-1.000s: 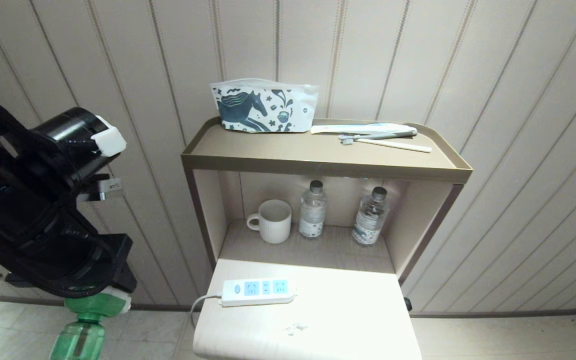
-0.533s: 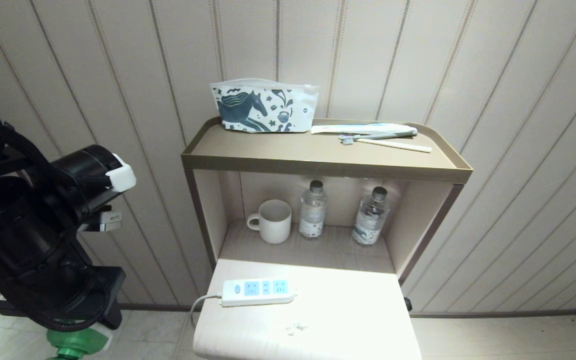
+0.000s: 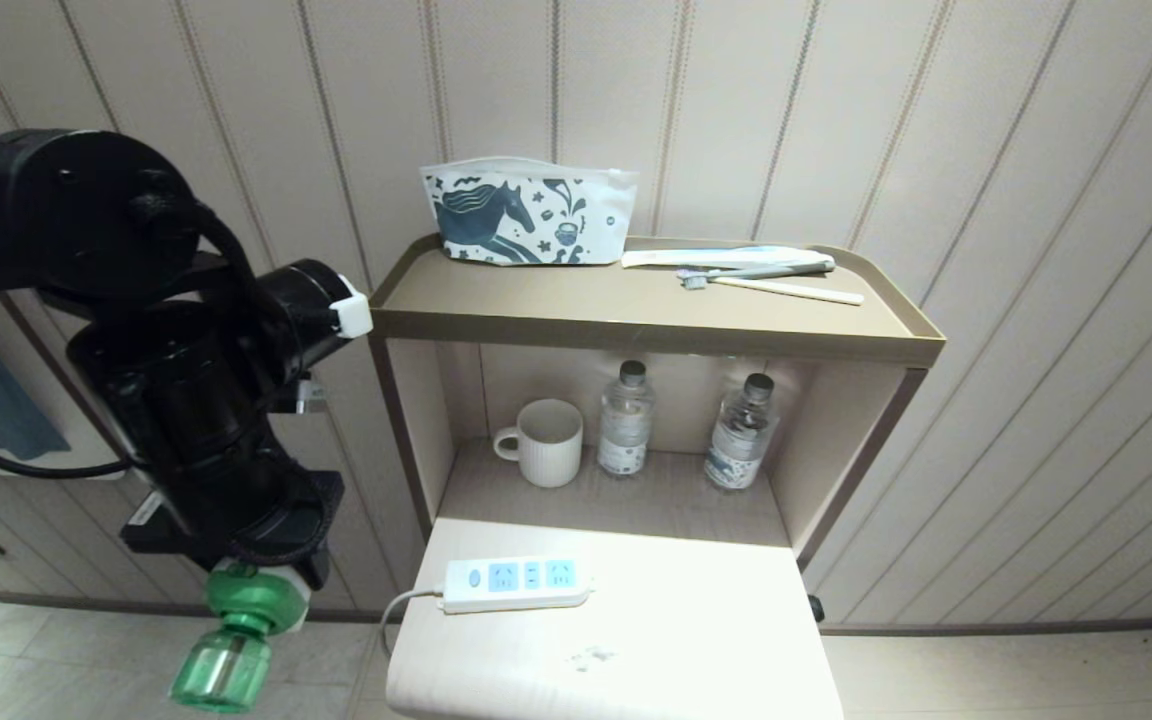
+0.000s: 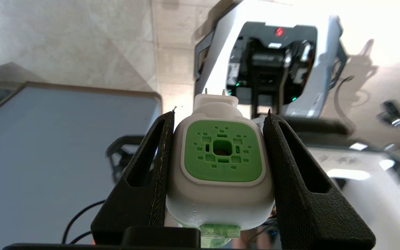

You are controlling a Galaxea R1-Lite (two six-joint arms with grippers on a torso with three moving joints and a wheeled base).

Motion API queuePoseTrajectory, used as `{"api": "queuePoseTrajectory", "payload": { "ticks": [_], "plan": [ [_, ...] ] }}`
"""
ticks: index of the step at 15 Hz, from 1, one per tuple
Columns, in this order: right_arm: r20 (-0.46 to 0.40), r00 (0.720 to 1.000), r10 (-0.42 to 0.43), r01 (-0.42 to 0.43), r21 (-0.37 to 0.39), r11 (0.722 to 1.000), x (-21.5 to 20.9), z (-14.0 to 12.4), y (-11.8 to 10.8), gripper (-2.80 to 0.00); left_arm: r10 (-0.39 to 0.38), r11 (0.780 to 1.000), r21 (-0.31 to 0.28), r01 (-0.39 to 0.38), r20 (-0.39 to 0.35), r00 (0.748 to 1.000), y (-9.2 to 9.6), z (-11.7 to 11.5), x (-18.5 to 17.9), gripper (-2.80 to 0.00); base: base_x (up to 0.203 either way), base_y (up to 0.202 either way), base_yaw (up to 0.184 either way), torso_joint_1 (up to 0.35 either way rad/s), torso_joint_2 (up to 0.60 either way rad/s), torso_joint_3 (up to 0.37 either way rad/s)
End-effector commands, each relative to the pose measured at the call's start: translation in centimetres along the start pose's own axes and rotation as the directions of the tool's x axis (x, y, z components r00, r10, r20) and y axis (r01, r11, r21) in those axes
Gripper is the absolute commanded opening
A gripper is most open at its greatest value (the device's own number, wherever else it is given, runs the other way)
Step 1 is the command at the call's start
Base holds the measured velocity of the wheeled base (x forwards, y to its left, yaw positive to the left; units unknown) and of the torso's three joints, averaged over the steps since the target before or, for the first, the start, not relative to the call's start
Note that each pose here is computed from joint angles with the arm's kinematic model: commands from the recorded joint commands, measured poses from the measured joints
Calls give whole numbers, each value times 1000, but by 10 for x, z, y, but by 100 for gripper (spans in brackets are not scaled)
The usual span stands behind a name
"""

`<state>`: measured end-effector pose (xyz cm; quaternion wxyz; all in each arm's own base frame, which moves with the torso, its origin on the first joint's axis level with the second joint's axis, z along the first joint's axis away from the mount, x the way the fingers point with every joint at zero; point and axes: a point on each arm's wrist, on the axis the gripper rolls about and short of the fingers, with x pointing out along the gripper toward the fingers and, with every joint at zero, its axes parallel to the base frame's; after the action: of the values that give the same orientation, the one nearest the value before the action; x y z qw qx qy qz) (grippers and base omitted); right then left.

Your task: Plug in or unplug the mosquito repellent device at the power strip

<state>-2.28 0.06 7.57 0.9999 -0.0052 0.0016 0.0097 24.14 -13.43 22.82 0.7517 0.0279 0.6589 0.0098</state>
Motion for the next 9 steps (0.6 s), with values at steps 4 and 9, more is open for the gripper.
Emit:
{"api": "queuePoseTrajectory", "payload": {
  "ticks": [4, 9],
  "plan": [
    [0, 1000, 0, 0, 0, 1000, 0, 0, 0, -280, -10, 1000, -6, 9, -113, 994, -46, 21, 20, -280, 0, 0, 0, 0, 0, 0],
    [0, 1000, 2, -2, 0, 1000, 0, 0, 0, -280, -88, 996, -31, 83, -267, 960, -81, 5, 29, -280, 0, 0, 0, 0, 0, 0]
  ]
}}
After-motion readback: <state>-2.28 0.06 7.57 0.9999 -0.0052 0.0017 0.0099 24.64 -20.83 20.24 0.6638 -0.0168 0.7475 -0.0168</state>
